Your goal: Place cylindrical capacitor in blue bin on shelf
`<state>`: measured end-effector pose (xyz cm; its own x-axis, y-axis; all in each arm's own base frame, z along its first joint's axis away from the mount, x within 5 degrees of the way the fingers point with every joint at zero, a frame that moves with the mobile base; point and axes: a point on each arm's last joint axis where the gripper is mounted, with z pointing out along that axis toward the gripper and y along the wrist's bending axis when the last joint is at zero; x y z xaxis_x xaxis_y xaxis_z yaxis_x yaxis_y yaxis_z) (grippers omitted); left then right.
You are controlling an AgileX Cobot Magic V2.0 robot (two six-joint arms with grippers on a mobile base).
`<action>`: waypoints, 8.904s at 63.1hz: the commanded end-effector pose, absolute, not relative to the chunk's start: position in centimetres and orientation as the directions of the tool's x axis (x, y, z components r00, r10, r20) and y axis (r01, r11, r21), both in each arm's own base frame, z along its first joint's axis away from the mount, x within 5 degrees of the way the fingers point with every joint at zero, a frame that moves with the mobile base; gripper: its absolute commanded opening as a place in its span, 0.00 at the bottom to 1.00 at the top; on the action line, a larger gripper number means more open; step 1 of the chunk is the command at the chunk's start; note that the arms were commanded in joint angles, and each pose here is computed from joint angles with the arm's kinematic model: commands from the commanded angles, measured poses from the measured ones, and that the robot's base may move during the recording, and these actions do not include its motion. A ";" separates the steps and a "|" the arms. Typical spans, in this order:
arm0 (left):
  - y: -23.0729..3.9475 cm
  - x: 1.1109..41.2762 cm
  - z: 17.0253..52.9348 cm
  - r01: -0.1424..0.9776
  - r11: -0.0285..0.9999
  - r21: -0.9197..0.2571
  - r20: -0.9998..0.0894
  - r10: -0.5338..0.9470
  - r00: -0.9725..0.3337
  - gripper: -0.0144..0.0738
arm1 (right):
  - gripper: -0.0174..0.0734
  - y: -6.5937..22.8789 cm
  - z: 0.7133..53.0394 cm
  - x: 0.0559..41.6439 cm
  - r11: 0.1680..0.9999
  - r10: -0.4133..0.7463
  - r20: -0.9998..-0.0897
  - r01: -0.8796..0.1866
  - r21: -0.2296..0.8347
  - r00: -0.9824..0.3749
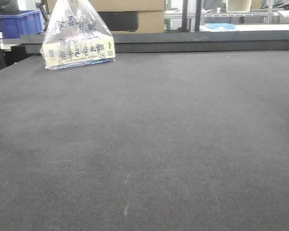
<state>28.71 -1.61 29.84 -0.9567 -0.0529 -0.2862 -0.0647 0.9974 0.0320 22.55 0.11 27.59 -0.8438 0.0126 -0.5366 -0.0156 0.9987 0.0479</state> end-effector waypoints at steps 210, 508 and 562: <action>-1.7 30.1 31.2 -0.103 0.995 0.018 -0.438 -0.084 -0.895 0.04 | 0.01 0.6 29.3 27.6 0.997 0.037 -0.633 -0.017 0.080 -0.774; 1.1 8.2 36.6 -0.121 0.992 -0.044 -0.998 -0.038 0.047 0.04 | 0.01 0.4 37.8 6.3 0.997 0.054 -0.997 -0.054 0.051 0.061; 1.1 8.2 36.6 -0.121 0.992 -0.044 -0.998 -0.038 0.047 0.04 | 0.01 0.4 37.9 6.0 0.997 0.054 -0.996 -0.054 0.050 0.070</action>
<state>8.29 1.08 36.28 0.0173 -0.0375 -0.9991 -0.1240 0.9915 -0.0393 6.12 0.45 37.65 0.0407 0.0537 -0.9977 -0.0532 0.9973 0.0515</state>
